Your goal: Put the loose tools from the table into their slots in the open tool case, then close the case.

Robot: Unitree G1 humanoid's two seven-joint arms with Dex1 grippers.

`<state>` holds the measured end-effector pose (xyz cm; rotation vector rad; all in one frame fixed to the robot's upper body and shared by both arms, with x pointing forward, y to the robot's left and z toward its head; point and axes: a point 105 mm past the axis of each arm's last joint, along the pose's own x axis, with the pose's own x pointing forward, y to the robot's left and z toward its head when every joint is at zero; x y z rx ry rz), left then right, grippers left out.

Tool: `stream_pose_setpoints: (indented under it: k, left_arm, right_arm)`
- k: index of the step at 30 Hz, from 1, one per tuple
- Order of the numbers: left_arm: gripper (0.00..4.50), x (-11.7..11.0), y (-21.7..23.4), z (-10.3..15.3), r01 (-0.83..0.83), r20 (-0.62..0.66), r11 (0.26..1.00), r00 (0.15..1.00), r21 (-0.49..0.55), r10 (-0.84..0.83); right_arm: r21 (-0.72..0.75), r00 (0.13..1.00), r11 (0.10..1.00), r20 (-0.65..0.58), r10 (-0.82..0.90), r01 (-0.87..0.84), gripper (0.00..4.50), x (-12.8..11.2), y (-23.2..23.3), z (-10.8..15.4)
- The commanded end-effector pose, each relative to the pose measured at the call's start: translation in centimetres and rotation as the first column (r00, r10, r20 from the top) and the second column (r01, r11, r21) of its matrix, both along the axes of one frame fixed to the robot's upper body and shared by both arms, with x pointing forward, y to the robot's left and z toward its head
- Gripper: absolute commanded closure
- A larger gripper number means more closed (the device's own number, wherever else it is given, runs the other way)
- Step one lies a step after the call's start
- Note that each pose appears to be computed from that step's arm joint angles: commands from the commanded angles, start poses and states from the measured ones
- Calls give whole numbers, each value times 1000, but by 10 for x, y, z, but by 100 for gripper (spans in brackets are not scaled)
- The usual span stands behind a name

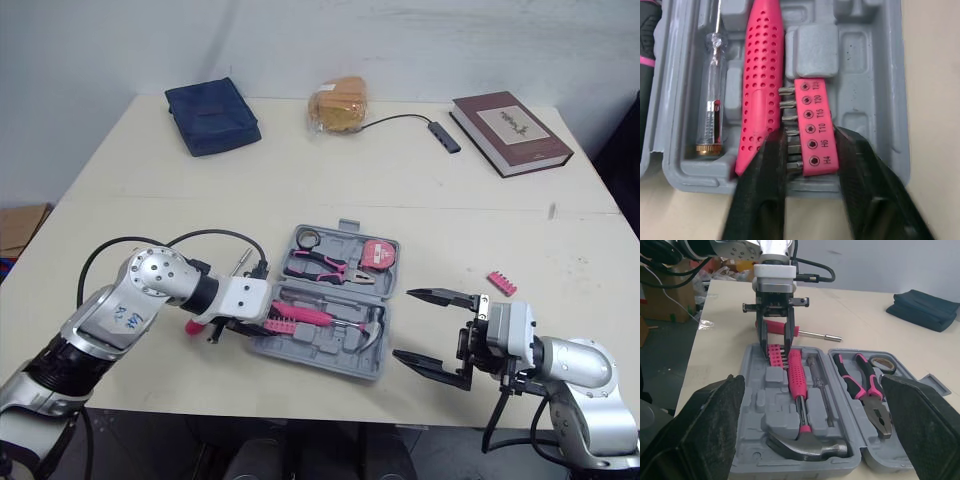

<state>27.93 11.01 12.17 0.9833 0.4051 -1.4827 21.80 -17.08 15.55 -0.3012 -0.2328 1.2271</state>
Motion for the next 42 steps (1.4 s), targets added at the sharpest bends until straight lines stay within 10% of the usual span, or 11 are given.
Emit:
stream_pose_setpoints:
  k: [1,4,12,23,42]
  left_arm:
    - [110,-7,-7,26,74,79,995,995,-73,-68]
    - [10,-12,-6,39,92,102,989,992,-120,-79]
    - [10,-12,12,74,66,123,899,992,-433,-13]
    - [448,0,16,32,-81,-32,871,997,-485,75]
    - [448,4,31,-23,-173,-107,948,983,-266,149]
  right_arm:
    - [14,999,1000,34,1,-1,0,-3,2,9]
    - [14,1000,1000,28,-4,3,0,-5,0,6]
    - [14,1000,1000,15,-10,10,0,-7,-3,1]
    - [24,999,999,22,-28,28,0,1,0,3]
    - [32,996,997,48,-74,73,0,16,8,16]
